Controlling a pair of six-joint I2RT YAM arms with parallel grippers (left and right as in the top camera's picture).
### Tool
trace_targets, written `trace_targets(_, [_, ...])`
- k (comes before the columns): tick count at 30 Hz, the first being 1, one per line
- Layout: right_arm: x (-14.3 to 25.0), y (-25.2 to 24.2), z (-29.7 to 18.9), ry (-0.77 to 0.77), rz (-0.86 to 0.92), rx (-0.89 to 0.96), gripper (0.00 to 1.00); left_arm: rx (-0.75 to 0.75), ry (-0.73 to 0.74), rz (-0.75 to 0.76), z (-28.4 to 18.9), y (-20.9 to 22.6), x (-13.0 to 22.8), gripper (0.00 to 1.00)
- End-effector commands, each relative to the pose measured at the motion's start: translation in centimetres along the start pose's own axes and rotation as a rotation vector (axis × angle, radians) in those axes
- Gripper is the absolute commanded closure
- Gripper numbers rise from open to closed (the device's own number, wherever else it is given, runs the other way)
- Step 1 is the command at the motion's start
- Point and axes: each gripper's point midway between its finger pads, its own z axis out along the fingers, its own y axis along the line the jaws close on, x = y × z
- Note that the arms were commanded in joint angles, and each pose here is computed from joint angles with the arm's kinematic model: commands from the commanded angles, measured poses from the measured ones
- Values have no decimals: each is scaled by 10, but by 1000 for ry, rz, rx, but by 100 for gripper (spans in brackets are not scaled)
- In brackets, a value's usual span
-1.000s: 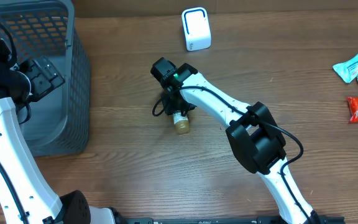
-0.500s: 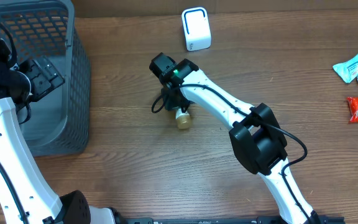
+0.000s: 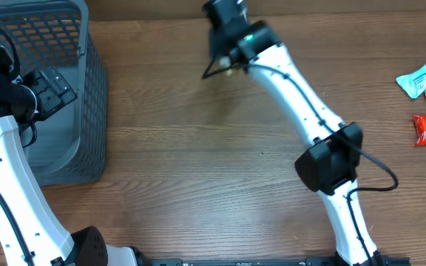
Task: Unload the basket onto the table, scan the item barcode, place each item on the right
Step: 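Hold the Pantene tube under the white scanner, then carry the Pantene tube rightward toward the scanned items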
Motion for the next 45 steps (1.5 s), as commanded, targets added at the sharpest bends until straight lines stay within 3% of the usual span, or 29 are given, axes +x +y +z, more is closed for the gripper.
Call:
trace_targets(1, [-44,-30,-5,-105,60,-18,96,-11,-5,20,0,1,-1,0])
trace_targets(9, [-68,-23,21,-187,107,-194,96,-10,-5,20,0,1,-1,0])
trace_targets(20, [-34,-24,73,-194,106,-194,96,-10,-5,20,0,1,-1,0])
trace_targets(31, [-54,-35,62,-247,124,-195,96,-10,-5,20,0,1,-1,0])
trace_targets(35, [-91,-71,30,-321,167,-172,96,-11,-5,20,0,1,-1,0])
trace_targets(39, [-122,-139,-5,-373,238,-100,96,-10,-5,20,0,1,-1,0])
trace_targets(45, [-113,-279,-33,-308,374,99,96,-10,-5,20,0,1,-1,0])
